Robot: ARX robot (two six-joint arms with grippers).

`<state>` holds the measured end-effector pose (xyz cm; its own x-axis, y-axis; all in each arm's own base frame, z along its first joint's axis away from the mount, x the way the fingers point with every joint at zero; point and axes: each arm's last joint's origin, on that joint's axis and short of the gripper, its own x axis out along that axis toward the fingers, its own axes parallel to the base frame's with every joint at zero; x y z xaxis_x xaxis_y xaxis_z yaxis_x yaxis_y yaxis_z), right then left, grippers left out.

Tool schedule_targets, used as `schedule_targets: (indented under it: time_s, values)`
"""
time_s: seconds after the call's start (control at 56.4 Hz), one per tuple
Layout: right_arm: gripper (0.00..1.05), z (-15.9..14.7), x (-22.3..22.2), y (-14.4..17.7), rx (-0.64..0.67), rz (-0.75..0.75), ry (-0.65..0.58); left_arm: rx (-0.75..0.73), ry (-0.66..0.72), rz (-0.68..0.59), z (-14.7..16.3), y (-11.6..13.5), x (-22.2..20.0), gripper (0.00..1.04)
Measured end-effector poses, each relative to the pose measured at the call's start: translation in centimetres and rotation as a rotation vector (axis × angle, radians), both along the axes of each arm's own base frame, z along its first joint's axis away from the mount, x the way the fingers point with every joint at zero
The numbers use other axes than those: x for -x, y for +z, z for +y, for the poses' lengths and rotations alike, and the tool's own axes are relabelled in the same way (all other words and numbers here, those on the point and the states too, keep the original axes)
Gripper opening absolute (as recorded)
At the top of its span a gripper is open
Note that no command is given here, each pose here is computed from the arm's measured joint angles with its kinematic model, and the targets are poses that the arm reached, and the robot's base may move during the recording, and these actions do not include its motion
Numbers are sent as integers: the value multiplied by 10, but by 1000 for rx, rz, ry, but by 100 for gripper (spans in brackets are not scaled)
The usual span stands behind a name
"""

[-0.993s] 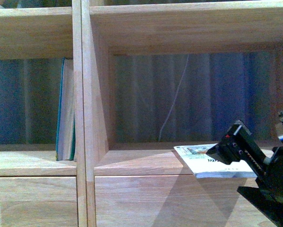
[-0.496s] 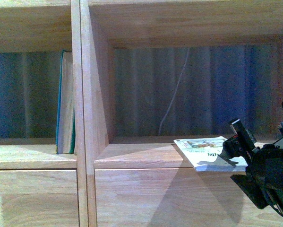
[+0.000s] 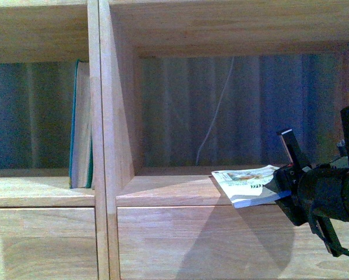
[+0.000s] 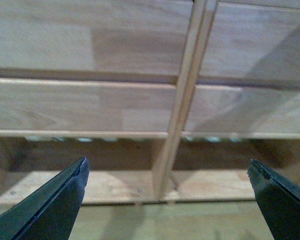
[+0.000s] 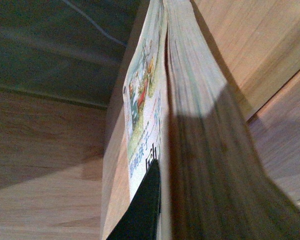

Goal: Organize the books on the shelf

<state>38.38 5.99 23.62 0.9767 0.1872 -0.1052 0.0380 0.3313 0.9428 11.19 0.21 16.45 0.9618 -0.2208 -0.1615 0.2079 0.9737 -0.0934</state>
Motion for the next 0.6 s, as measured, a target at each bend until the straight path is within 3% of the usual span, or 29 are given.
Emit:
schedule_targets:
  time_s: [0.089, 0.301, 0.443, 0.603]
  values:
    - [7, -3, 5, 1, -9, -4, 18, 32, -39, -18, 2, 13, -1, 98]
    - [7, -6, 24, 22, -41, -84, 90, 126, -97, -153, 18, 78, -20, 98]
    - [7, -7, 39, 51, -56, -211, 156, 265, -184, -121, 25, 105, -50, 98]
    - [7, -3, 55, 79, -60, -343, 240, 415, -289, -36, 24, 116, -88, 98]
